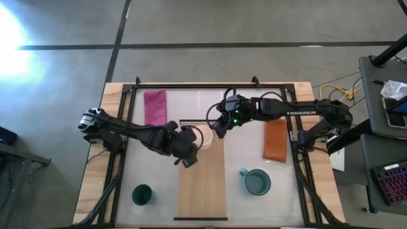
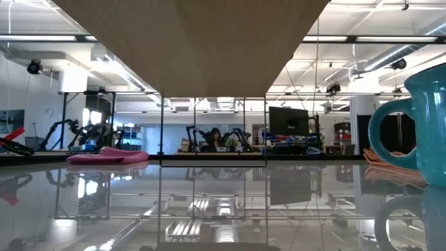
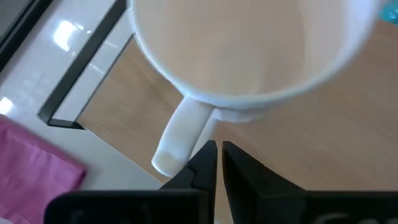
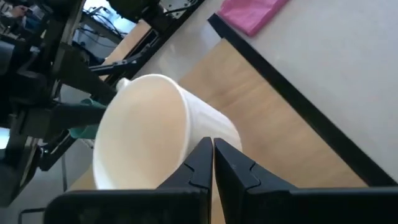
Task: Stack small to large cups/mugs on shelf
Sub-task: Put the white cup on the shelf, then put the right blue cup on the shelf
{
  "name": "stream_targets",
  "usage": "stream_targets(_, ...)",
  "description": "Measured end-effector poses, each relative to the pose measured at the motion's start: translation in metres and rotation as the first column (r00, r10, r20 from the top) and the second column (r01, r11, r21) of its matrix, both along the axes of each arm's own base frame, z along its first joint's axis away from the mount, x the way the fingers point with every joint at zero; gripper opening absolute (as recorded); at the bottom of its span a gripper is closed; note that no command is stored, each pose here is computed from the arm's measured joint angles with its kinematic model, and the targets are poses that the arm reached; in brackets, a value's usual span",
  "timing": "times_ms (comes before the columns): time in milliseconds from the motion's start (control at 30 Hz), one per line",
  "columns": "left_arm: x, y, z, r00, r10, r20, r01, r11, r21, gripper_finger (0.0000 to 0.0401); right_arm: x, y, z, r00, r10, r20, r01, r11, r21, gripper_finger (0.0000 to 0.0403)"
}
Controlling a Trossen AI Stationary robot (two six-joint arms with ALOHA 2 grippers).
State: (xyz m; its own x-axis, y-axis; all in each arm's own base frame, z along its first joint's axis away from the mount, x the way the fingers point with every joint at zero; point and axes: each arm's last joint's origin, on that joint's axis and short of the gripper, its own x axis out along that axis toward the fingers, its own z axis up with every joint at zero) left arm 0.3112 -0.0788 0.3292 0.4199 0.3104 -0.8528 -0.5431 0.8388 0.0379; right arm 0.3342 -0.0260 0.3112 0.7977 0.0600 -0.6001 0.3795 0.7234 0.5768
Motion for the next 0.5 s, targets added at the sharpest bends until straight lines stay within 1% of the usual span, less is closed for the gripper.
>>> stream_targets(200, 0.001, 0.001, 0.003, 1.0, -0.013, 0.004, 0.013, 1.0, 0.003, 0.0011, -0.005, 0.002, -0.005, 0.997, 0.008, -0.074, -0.008, 1.0, 0.003, 0.0009)
stream_targets(333, -0.003, -0.005, 0.013, 0.999, -0.013, 0.049, 0.014, 1.0, -0.022, 0.0011, -0.016, 0.001, -0.001, 0.994, -0.012, -0.112, 0.006, 0.999, -0.047, 0.0009)
stream_targets(433, -0.014, -0.017, 0.025, 0.995, -0.048, 0.091, 0.051, 0.998, -0.041, 0.0011, -0.032, 0.002, 0.01, 0.991, -0.029, -0.132, 0.015, 0.994, -0.108, 0.0009)
stream_targets(500, -0.023, -0.025, 0.032, 0.991, -0.047, 0.126, 0.056, 0.996, -0.064, 0.0011, -0.048, 0.005, 0.018, 0.986, -0.03, -0.164, 0.011, 0.993, -0.115, 0.0015)
